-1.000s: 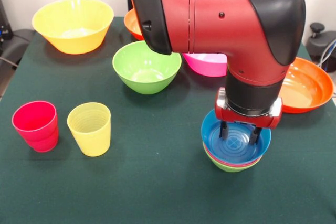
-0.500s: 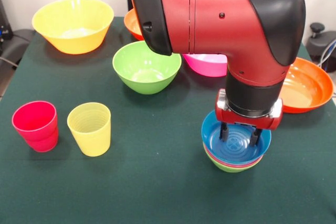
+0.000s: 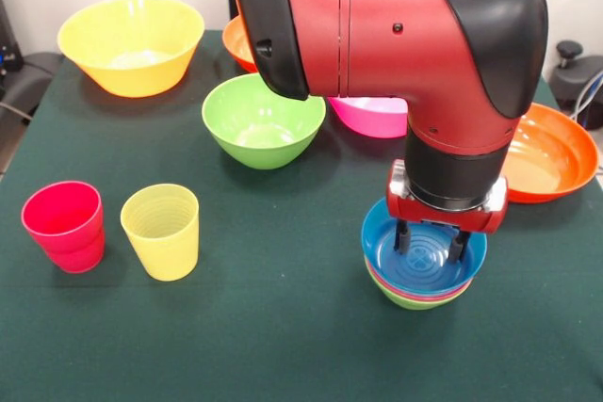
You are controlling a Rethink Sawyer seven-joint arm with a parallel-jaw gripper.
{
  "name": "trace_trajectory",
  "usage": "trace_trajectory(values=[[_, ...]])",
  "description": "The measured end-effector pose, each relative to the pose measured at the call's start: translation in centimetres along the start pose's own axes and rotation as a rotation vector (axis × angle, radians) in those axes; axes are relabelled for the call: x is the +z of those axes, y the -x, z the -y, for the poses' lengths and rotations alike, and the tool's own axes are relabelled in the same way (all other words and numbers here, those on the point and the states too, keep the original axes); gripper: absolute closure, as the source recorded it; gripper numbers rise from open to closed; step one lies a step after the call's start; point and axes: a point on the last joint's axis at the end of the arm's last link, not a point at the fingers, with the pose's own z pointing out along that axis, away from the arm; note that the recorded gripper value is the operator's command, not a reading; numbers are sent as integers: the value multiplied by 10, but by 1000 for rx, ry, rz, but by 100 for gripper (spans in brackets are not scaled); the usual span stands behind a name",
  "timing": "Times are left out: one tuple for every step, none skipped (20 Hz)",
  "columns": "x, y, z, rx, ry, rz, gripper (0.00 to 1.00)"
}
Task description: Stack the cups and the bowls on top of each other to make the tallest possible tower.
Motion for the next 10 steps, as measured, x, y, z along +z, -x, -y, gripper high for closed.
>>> trace_trajectory(values=[[0,0,0,0,0,0,0],[0,0,0,0,0,0,0],[0,0,0,0,1,0,0],[0,0,0,0,1,0,0],[0,0,0,0,1,0,0],[0,0,0,0,2,1,0],[0,1,0,1,3,5,0],[0,2,-1,1,7,16,0],[0,3,-1,1,9,23,0],[0,4,-1,1,10,26,0]])
